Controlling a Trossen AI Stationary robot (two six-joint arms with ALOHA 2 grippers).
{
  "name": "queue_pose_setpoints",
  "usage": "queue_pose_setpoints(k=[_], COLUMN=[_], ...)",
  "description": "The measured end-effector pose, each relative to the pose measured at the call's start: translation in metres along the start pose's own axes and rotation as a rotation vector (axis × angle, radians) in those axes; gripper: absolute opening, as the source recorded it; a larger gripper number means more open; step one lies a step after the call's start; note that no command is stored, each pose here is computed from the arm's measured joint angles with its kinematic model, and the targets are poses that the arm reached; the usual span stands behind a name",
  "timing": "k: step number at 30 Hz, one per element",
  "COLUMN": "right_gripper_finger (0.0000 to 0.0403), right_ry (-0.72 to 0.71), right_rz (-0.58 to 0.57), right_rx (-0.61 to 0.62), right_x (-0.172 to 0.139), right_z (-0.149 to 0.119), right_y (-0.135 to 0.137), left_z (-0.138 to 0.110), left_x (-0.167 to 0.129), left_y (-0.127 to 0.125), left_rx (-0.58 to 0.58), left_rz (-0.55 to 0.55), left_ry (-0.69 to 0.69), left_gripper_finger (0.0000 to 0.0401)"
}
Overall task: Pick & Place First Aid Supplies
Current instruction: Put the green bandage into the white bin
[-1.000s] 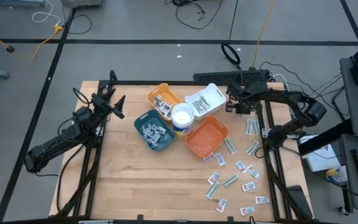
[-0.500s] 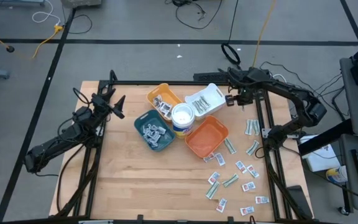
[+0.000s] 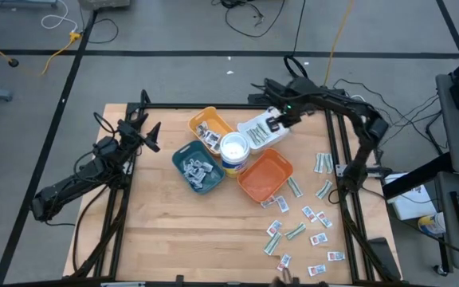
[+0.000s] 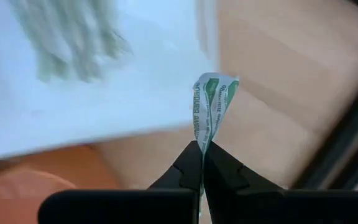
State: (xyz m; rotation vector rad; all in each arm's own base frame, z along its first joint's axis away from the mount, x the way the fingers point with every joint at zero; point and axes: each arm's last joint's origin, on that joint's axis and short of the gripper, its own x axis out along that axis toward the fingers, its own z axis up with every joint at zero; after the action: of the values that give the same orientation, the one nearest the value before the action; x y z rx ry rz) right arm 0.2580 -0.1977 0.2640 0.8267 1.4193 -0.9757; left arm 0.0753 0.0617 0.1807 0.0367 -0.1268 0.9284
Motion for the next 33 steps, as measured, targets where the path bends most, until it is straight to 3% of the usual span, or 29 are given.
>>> queue_pose_setpoints(k=[8,15,27,33], right_gripper_finger=[0.0001,0.0000,0.0001,0.0037], right_ry=[-0.028,-0.066,-0.045,-0.081], right_rz=[0.036,0.051,0.038,0.057], right_rx=[-0.085,-0.132,-0.227,-0.274], right_x=[-0.007,0.014,0.052,0.051], right_z=[0.031,0.041,0.050,0.051], right_y=[0.037,0.063,0.088,0.094], left_z=[0.000,0.000,0.000,0.000], left_x=[0.000,0.000,0.000,0.000], left_y=[0.000,0.000,0.000,0.000], left_rx=[0.000,0.000,0.000,0.000], left_rz=[0.000,0.000,0.000,0.000], left_ry=[0.000,0.000,0.000,0.000], left_gripper_finger=[0.0308,0.0308,0.0308,0.0308])
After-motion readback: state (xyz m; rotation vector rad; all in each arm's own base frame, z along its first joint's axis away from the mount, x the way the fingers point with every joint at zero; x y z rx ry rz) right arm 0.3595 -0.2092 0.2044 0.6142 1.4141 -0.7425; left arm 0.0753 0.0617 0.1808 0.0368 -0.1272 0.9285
